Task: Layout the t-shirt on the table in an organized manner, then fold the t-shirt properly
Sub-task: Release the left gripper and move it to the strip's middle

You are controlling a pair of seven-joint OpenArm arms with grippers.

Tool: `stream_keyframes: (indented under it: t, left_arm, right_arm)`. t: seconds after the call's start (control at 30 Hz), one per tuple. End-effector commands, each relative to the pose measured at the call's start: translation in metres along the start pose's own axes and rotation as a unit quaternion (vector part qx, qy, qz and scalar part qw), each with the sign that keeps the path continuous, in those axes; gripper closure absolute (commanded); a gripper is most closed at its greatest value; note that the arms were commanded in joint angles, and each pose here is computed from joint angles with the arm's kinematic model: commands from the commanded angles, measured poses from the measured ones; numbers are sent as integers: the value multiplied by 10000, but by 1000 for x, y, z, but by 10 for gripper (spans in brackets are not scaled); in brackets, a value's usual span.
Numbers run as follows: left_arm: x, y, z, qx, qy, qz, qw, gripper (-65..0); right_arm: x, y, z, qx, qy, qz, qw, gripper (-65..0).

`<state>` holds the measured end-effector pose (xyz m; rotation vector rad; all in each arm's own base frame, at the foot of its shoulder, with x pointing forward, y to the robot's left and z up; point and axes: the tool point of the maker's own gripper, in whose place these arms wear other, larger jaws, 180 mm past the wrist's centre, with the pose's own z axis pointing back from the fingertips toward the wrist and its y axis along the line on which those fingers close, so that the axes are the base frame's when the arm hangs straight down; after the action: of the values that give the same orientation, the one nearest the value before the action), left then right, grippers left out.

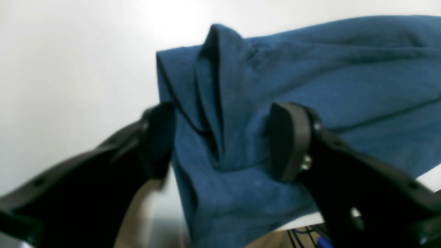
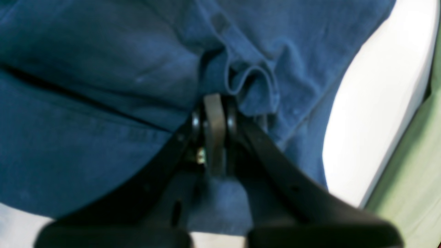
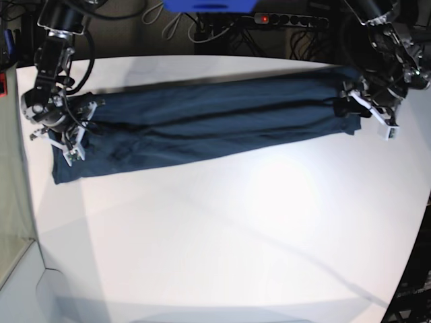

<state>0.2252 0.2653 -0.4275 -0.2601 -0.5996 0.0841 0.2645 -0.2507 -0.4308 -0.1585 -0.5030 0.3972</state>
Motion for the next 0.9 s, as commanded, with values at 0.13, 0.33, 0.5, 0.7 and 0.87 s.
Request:
stream_keyframes:
  t: [0.13,0.33,0.5,0.7,0.87]
  left_arm:
    - [-24,10,4,236,487,8,9985,-443]
    - [-34,8,-1,201,604,97,9979,-443]
    - [-48,1,-11,43,720,314,9969,-440]
    - [-72,-2,-23,-129,1003,642,9928,-278]
    - [-74,-4,-36,-291,1100,859,9898,-32]
  right_arm:
    - [-16,7,-3,98,324,27,9994,0]
    - [-15,9,-4,116,319,42,9994,0]
    - [-13,16,-5,187,290,-9,9994,0]
    - [-13,17,-5,193,287,-14,9994,0]
    - [-12,17,-5,197,286,-7,9994,0]
